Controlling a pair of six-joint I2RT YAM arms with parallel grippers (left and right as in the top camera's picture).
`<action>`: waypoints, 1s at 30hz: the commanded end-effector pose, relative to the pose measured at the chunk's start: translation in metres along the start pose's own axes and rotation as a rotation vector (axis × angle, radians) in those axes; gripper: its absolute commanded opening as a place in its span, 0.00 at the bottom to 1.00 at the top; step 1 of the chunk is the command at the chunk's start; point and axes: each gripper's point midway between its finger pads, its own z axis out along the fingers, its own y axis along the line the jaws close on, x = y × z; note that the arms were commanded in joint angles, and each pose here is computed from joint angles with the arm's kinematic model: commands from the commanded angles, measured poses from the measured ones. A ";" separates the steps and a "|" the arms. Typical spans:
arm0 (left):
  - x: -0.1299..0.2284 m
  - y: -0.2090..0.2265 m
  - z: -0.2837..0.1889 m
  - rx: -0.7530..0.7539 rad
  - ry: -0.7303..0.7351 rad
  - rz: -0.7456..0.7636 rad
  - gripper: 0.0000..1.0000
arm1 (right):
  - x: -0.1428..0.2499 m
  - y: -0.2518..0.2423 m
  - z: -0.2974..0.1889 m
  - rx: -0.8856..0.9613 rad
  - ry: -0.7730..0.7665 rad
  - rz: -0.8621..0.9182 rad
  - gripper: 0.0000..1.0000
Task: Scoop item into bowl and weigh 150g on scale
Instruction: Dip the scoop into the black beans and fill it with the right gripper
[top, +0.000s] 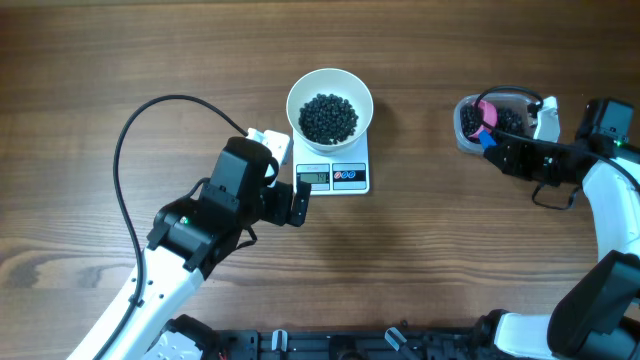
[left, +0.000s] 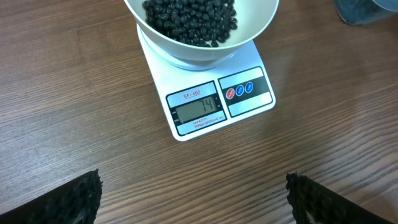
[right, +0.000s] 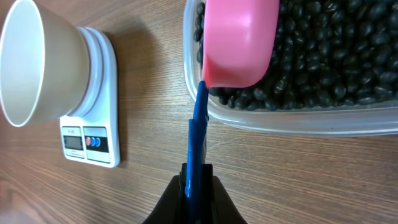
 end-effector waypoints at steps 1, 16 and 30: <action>-0.001 0.000 0.000 -0.003 -0.003 0.023 1.00 | -0.002 0.009 0.003 -0.069 -0.004 0.035 0.04; -0.001 0.000 0.000 -0.003 -0.003 0.023 1.00 | -0.005 0.008 0.002 -0.070 -0.013 0.102 0.04; -0.001 0.000 0.000 -0.003 -0.003 0.023 1.00 | -0.016 -0.010 -0.023 -0.136 -0.108 0.203 0.04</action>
